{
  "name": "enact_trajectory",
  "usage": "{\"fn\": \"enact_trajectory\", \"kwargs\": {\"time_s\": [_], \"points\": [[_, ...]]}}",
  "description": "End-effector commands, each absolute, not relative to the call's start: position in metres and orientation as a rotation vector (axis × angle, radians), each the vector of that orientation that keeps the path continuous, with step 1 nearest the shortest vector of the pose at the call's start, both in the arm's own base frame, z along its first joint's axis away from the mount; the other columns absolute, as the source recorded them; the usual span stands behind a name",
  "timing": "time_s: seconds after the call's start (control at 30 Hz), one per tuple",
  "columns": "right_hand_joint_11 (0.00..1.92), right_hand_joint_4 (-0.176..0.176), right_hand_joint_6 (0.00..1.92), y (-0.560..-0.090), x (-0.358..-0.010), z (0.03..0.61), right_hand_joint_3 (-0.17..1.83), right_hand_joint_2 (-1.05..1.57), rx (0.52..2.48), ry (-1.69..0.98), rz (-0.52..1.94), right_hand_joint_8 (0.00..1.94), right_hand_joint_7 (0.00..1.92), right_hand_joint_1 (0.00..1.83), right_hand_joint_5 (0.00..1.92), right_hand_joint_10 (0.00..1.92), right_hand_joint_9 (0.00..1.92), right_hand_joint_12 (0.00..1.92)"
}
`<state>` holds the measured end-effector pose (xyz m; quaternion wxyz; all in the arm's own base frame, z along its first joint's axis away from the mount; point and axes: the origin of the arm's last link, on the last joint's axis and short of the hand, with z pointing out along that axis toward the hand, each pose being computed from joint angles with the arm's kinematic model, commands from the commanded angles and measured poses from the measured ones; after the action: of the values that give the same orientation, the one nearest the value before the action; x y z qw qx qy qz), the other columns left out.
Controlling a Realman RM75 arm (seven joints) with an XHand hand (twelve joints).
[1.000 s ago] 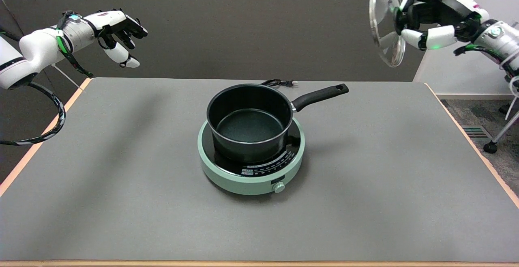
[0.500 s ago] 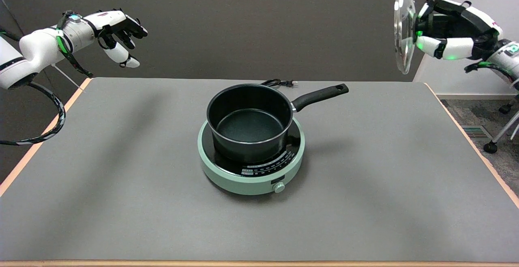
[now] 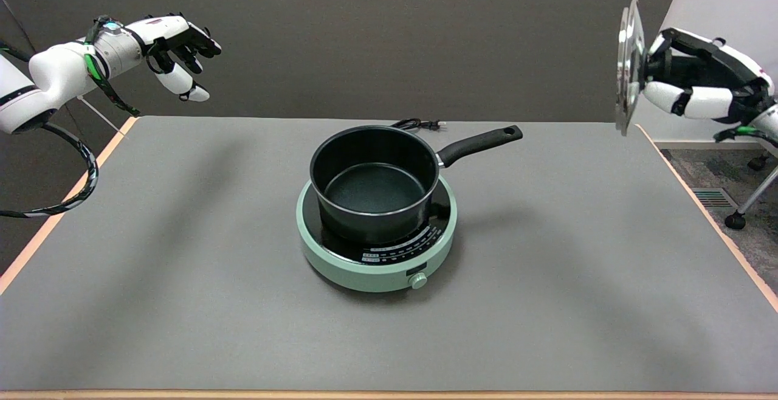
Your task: Place the pot lid onto the table.
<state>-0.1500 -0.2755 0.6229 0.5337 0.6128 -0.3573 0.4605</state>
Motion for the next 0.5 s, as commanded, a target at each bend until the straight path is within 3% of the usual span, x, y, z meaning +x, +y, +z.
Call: {"fn": "enact_trajectory", "kwargs": {"time_s": [0.03, 0.5], "points": [[0.39, 0.176, 1.61, -0.226, -0.19, 0.64, 0.71, 0.9, 1.34, -0.937, 1.147, 1.58, 0.76, 1.33, 0.46, 1.92, 0.66, 1.86], [0.3, 0.176, 1.6, -0.22, -0.209, 0.624, 0.68, 0.94, 1.384, -1.05, 1.099, 1.6, 0.73, 1.32, 0.44, 1.92, 0.62, 1.89]]}}
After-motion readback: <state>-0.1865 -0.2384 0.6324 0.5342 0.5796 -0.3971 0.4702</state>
